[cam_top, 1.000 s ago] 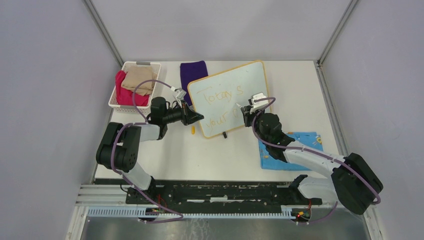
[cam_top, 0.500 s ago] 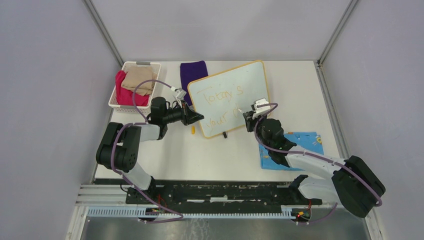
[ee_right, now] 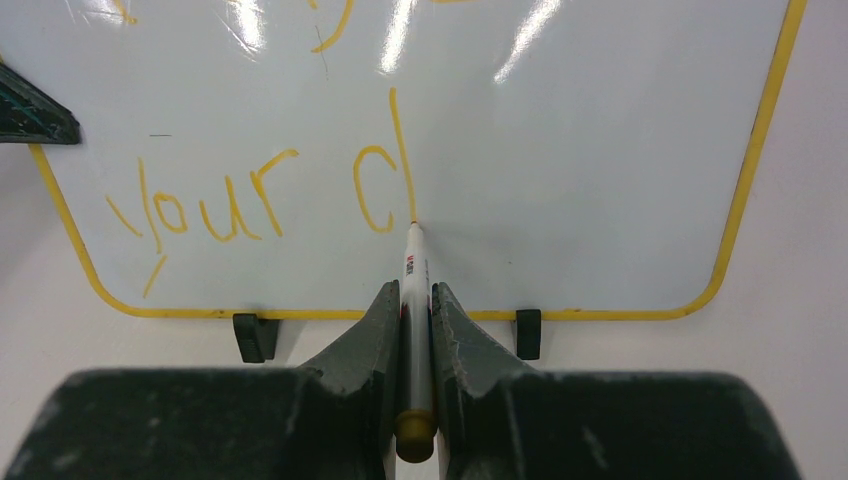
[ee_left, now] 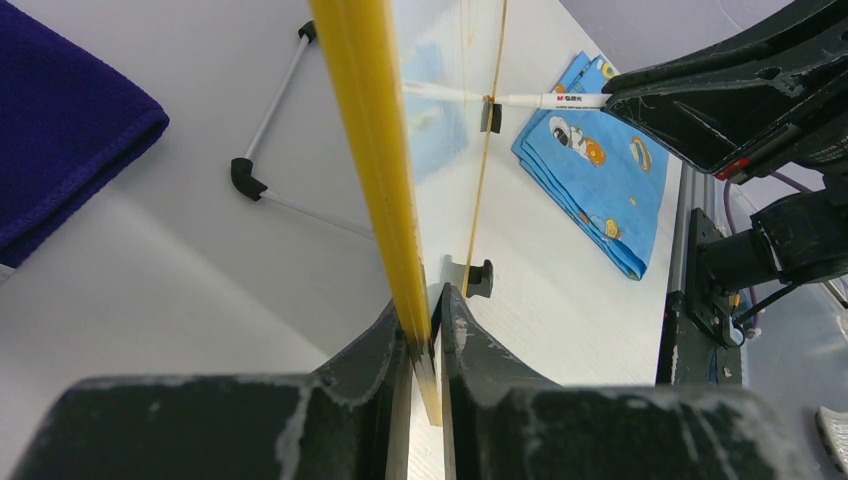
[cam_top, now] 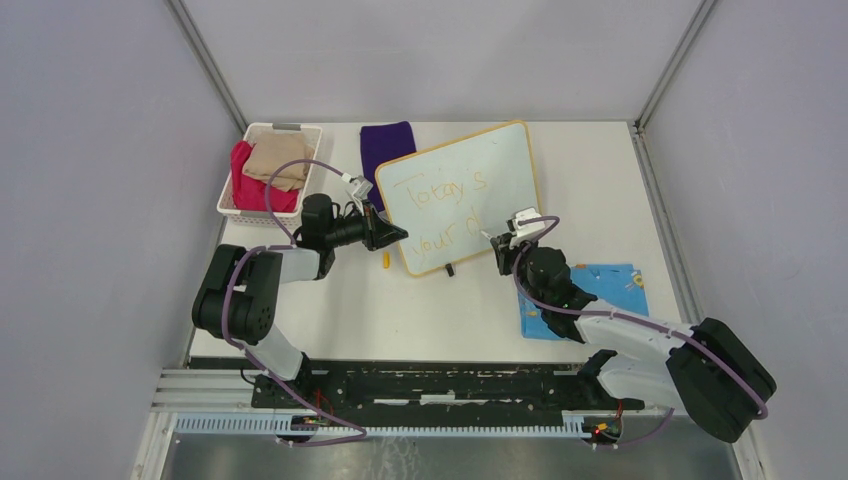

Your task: Write a sentence on the whiteboard

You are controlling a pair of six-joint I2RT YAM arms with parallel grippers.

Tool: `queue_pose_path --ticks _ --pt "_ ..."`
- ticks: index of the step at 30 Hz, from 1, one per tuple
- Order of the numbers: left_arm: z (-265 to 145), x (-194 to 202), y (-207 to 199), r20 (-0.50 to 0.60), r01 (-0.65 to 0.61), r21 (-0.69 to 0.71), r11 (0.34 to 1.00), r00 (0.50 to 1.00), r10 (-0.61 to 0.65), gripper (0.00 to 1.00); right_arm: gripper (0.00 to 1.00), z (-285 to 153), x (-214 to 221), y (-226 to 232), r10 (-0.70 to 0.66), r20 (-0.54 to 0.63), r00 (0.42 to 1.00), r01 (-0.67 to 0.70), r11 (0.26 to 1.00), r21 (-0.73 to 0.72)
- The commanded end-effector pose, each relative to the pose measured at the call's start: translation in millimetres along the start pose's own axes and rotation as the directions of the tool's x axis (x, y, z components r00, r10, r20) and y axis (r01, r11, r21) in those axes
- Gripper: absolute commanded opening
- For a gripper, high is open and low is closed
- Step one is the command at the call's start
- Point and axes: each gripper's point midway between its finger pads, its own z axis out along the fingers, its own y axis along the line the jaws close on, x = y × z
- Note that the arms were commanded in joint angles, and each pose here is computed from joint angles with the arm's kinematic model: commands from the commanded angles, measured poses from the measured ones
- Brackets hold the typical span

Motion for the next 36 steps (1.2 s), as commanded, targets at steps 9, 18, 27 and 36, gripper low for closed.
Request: queue_pose_path --ticks 9,18,27,36 --pt "1 33 24 -0.083 -0.011 -0.108 0.994 0.997 0.002 0.02 0.0 -3 -38 -8 0.024 0.097 0.995 -0.028 0.999 0.036" --pt "1 33 24 -0.083 -0.011 -0.109 0.994 0.997 0.002 0.02 0.0 8 -68 -13 0.024 0.138 0.99 -0.033 0.998 0.062" --pt "1 33 24 -0.082 -0.011 -0.11 0.994 0.997 0.002 0.02 0.0 13 -66 -19 0.009 0.112 0.994 -0.02 0.995 0.097" --pt "1 33 24 -0.083 -0.009 -0.109 0.994 0.997 0.0 0.02 0.0 9 -53 -17 0.015 0.092 0.996 -0.023 0.996 0.081"
